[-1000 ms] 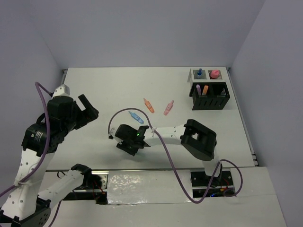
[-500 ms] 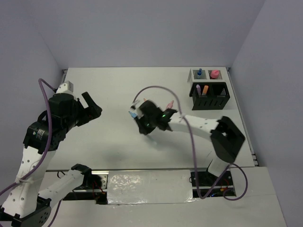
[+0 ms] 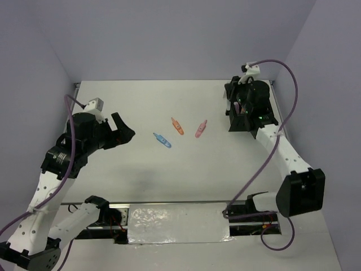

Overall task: Sort the stationery into containers
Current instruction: Place the pen in the storage box, then pick up the pen from the center of the board.

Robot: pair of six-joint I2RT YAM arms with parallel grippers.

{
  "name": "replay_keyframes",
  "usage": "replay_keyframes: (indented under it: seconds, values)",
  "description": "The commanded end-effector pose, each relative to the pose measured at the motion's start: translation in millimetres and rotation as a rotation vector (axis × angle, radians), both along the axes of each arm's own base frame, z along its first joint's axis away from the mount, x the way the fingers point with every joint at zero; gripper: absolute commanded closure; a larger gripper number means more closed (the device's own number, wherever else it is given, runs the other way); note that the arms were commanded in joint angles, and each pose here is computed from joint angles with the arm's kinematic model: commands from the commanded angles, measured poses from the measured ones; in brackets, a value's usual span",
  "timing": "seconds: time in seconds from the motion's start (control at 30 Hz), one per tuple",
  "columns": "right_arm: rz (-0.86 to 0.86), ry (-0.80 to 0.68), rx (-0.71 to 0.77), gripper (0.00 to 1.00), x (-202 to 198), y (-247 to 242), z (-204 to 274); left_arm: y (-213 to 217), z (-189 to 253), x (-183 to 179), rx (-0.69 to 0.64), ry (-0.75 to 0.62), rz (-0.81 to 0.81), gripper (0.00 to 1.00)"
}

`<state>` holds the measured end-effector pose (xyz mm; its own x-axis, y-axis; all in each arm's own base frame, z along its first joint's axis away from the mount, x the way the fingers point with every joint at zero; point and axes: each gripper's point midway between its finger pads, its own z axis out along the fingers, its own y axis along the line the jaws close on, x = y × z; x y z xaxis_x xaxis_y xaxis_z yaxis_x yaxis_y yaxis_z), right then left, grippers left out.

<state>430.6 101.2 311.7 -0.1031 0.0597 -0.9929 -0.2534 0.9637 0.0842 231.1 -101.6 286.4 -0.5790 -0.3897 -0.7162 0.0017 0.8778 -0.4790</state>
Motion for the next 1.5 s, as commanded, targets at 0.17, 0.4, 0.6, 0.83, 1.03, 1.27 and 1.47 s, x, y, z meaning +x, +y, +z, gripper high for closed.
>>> replay_keyframes:
  seconds: [0.17, 0.4, 0.6, 0.83, 1.03, 1.27, 1.47]
  values:
    - [-0.096, -0.183, 0.013, 1.0, 59.3, -53.0, 10.8, -37.8, 6.4, 9.4, -0.095, -0.091, -0.199, 0.01]
    - [-0.122, -0.217, -0.001, 1.0, 68.2, -71.1, 1.5, -45.4, -9.8, 12.2, -0.094, -0.047, -0.24, 0.01]
    - [-0.175, -0.196, 0.01, 1.0, 68.0, -90.6, -28.3, -46.5, -11.6, 13.1, -0.087, -0.048, -0.253, 0.01]
    - [-0.219, -0.155, 0.02, 1.0, 70.2, -107.7, -62.5, -48.7, -15.0, 11.2, -0.092, -0.05, -0.27, 0.01]
    - [-0.209, -0.118, 0.036, 0.74, 62.1, -110.5, -79.6, -52.9, -14.1, 10.4, -0.113, -0.05, -0.286, 0.01]
    - [-0.171, -0.134, 0.057, 0.04, 37.2, -101.2, -73.4, -54.8, -10.3, 16.7, -0.11, -0.055, -0.289, 0.01]
    - [-0.181, -0.214, 0.086, 0.0, 16.6, -100.5, -13.8, -48.2, -29.5, 26.7, -0.111, 0.006, -0.2, 0.01]
